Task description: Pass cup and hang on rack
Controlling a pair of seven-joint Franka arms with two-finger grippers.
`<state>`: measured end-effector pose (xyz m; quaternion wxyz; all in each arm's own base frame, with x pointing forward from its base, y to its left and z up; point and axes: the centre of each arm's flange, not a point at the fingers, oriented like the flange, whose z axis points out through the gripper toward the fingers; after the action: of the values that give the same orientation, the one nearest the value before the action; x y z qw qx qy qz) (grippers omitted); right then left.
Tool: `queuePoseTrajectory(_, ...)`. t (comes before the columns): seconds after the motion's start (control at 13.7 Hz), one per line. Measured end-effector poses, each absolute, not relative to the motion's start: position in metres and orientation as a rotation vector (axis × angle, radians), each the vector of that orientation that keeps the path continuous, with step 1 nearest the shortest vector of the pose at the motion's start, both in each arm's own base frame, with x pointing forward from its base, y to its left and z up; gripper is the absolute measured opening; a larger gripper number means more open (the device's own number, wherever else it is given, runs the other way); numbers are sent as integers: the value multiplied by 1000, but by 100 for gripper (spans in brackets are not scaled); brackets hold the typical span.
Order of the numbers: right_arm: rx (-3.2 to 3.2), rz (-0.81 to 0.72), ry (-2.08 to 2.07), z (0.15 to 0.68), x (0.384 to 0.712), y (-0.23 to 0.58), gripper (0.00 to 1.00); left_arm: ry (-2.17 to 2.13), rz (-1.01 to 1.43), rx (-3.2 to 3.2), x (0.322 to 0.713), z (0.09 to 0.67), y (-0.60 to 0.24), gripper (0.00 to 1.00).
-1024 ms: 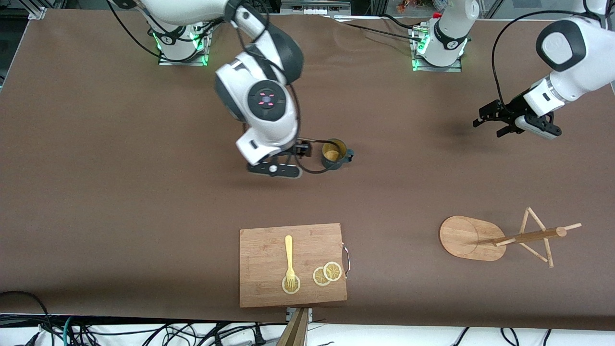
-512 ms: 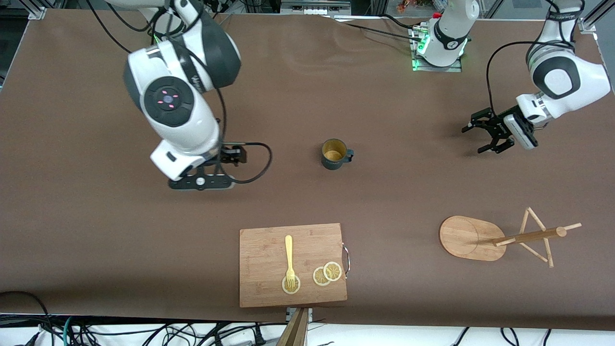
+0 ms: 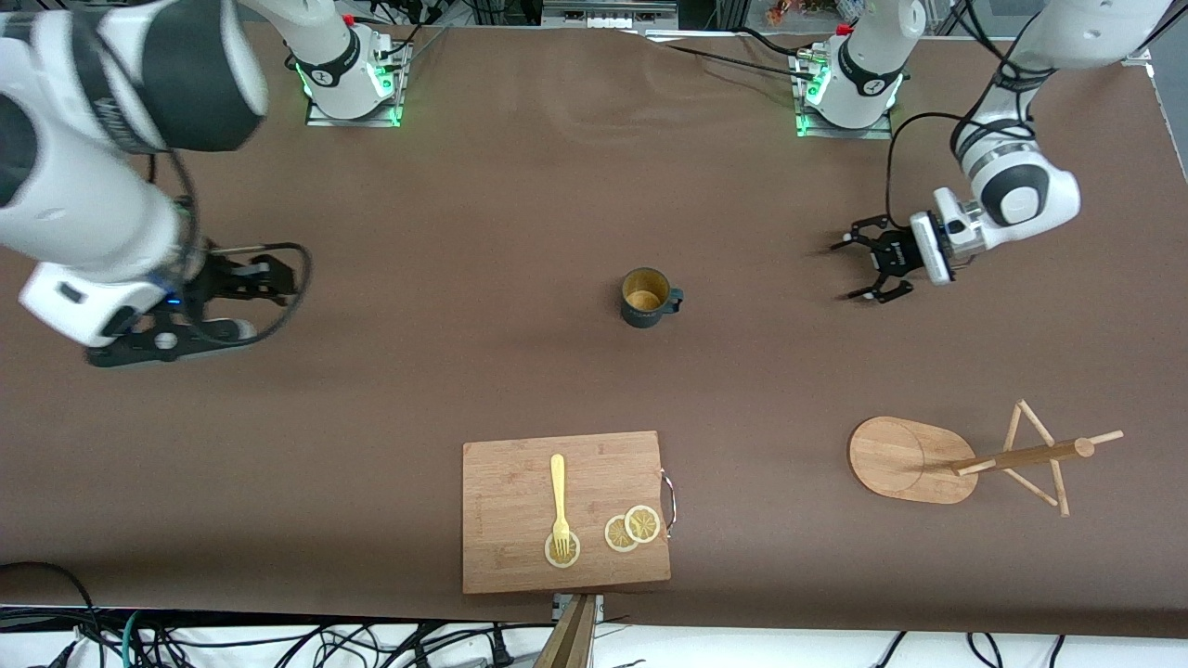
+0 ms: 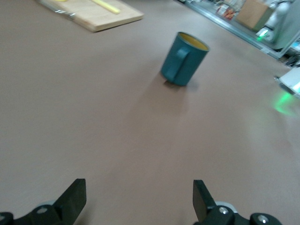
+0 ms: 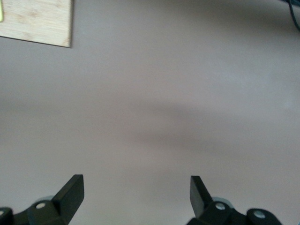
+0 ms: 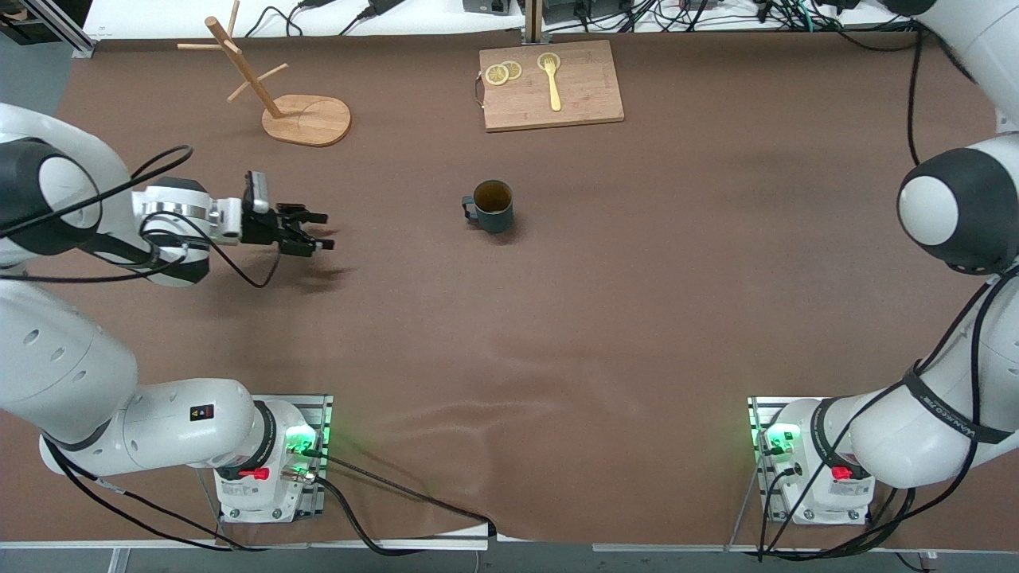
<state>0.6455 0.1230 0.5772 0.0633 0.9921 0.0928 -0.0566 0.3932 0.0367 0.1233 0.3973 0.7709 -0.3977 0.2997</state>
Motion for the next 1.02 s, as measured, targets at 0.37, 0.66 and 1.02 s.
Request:
queuePoseTrajectory(0.37,3080,-186,125,613,629,34,100,-1110,885,1653,415,82,-50,100)
queuePoseTrajectory(0.66,3110,-136,-19,656,582,-30,100,-1120,941,1565,449,71,-105,100)
queuePoseTrajectory(1.02,3122,-148,14,642,554,-51,100,-1070,1013,1495,461,86,-175,100)
